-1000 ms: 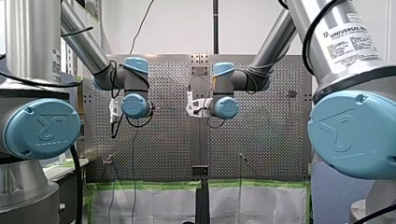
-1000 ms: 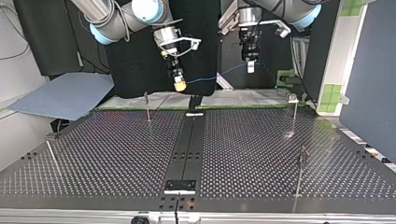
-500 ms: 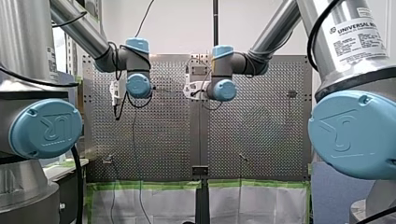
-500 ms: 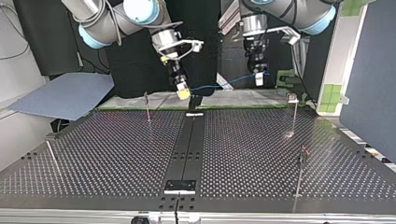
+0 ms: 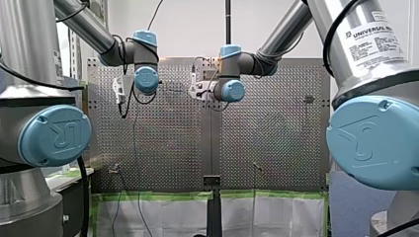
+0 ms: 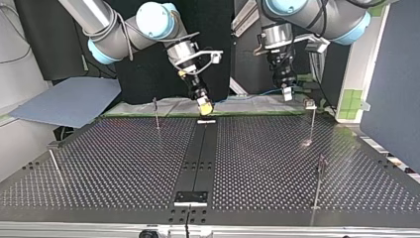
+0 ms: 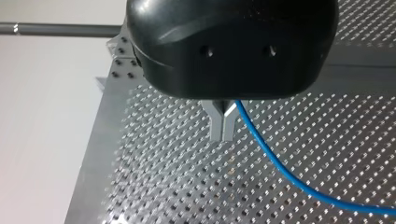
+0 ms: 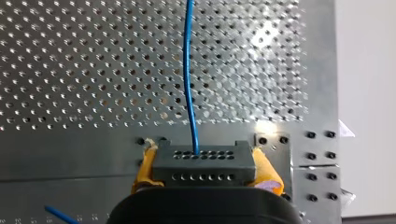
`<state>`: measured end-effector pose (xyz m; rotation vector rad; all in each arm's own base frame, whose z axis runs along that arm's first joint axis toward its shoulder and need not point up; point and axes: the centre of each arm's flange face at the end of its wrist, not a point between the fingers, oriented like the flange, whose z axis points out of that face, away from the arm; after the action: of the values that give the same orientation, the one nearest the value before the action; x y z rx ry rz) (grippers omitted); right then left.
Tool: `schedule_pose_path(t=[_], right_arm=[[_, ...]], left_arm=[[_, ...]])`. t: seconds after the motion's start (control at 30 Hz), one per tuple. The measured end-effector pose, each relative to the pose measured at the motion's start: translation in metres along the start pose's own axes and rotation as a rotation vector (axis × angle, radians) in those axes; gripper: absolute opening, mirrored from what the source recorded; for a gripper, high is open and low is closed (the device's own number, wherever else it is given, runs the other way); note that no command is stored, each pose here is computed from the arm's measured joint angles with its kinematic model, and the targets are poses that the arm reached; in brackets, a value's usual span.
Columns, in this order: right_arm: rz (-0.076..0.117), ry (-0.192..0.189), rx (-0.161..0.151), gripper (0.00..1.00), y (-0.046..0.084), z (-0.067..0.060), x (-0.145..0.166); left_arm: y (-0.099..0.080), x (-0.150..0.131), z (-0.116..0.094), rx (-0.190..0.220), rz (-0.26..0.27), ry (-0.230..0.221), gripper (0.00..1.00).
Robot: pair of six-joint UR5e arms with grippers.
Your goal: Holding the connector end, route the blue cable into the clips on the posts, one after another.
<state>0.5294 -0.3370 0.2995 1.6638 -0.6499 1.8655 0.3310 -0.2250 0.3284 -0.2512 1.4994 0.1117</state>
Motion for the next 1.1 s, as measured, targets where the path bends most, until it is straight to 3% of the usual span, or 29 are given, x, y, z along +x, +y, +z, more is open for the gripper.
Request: schedule_pose_path(t=[0.17, 0.3, 0.67, 1.1], right_arm=[[-0.002, 0.002, 0.011, 0.00, -0.003, 0.009, 0.003], [-0.002, 0.004, 0.041, 0.00, -0.017, 0.014, 0.013], [0.005, 0.029, 0.083, 0.00, -0.041, 0.031, 0.053], [0.036, 0.129, 0.101, 0.00, -0.053, 0.057, 0.110]], left_arm=[[0.006, -0.014, 0.012, -0.025, -0.014, -0.008, 0.00], [0.015, -0.020, 0.024, -0.032, -0.014, 0.000, 0.00], [0.033, -0.032, 0.052, -0.034, -0.007, 0.005, 0.00], [0.052, -0.097, 0.094, -0.083, -0.044, -0.072, 0.00]])
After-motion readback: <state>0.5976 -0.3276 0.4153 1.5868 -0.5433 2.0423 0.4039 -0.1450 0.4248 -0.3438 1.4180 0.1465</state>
